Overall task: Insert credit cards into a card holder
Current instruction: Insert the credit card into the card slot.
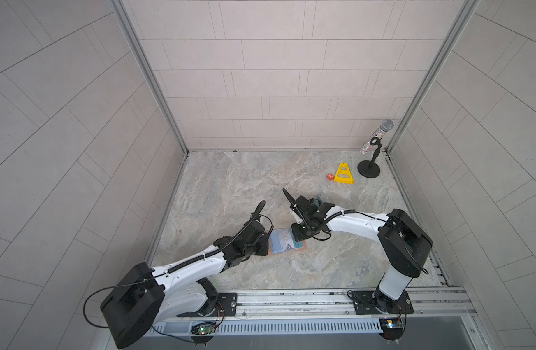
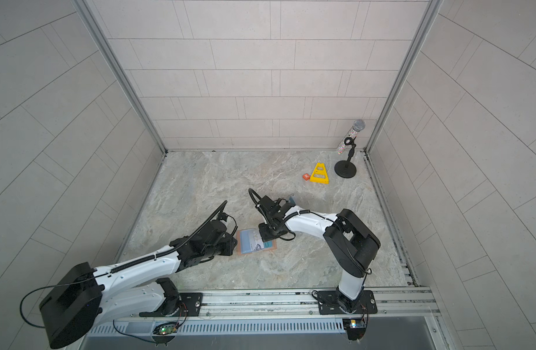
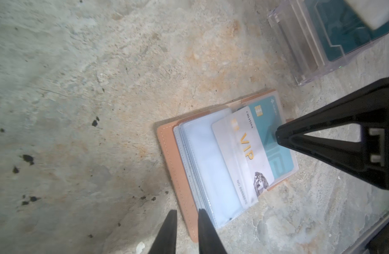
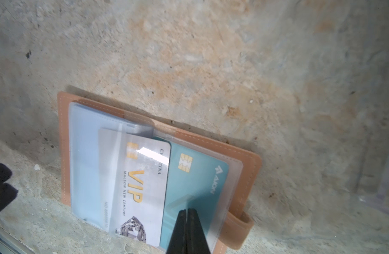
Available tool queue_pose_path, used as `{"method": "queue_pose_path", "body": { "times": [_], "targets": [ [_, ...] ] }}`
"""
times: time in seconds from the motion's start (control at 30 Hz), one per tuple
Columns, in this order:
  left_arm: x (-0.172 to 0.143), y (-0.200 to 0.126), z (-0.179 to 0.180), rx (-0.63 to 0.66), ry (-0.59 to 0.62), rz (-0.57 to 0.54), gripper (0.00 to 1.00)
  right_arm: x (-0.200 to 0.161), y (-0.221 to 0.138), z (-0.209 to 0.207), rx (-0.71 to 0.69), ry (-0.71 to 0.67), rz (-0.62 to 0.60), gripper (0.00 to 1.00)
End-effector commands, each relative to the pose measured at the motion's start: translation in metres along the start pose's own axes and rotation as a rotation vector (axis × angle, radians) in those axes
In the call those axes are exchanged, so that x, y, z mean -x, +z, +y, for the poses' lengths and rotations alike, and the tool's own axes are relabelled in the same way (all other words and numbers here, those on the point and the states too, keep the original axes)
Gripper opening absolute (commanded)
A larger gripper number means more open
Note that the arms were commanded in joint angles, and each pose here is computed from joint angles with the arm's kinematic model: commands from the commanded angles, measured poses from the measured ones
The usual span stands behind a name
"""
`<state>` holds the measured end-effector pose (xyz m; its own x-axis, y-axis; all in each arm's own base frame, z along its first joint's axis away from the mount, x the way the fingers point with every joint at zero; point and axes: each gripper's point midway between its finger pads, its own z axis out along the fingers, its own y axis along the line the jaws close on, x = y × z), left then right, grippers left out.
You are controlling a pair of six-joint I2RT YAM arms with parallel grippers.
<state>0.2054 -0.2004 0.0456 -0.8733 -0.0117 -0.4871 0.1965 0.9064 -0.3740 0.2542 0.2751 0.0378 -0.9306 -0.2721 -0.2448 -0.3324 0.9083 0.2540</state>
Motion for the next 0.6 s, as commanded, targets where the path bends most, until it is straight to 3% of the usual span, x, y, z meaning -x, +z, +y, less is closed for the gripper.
{"method": "queue_pose_path", "body": {
  "times": [0.0,0.23,0.57],
  "targets": [
    [0.0,0.007,-0.012,-0.059,-0.006,0.012,0.24,-0.006,0.007,-0.004,-0.005,0.007,0.024,0.01],
    [-0.007,0.019,-0.011,-0.055,-0.003,0.049,0.24,-0.01,0.013,0.0,0.026,0.005,0.049,0.01],
    [-0.024,0.028,0.015,0.07,0.002,0.105,0.21,-0.014,0.024,0.003,0.052,0.01,0.077,0.01]
  ]
}}
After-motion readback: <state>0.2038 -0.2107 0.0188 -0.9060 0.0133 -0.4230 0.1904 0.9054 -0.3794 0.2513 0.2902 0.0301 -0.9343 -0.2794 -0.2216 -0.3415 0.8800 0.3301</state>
